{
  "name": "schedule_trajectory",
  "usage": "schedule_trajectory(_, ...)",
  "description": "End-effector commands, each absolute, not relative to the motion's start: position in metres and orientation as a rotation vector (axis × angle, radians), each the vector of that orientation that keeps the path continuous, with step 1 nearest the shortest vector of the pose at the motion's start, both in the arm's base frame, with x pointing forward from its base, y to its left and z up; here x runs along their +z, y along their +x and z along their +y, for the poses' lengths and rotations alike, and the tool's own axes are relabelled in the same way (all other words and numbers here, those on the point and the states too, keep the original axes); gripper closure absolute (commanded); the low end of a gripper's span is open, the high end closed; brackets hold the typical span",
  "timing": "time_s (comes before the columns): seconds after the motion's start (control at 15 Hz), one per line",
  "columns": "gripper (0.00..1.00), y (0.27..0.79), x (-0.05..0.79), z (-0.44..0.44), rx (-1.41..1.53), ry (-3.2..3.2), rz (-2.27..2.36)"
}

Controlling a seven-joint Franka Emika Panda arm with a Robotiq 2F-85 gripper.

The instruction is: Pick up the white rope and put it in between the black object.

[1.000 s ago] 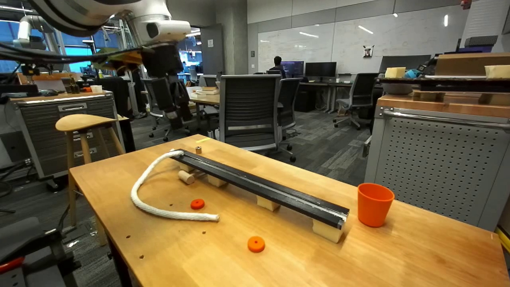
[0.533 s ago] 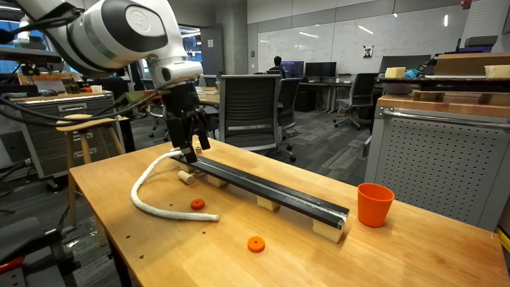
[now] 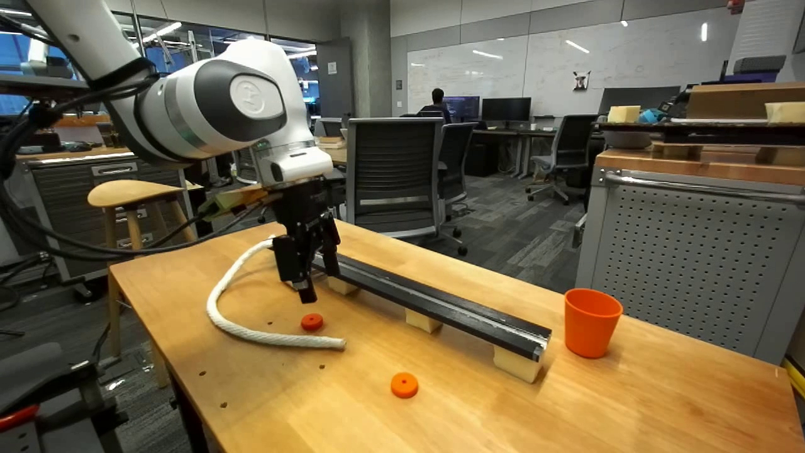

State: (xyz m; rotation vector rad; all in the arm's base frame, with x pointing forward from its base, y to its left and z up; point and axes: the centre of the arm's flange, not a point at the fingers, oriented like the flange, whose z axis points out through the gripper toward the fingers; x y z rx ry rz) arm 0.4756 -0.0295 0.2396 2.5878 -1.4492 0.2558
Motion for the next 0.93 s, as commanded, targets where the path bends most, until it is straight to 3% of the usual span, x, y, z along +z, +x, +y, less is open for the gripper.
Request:
schedule_trajectory(0.0,0.0,0.49,0.219,-0.03,0.282,2.628,-1.436)
schedule_trajectory(0.87,0.0,0.475,0.146,-0.022,0.219,2.635,-1.39)
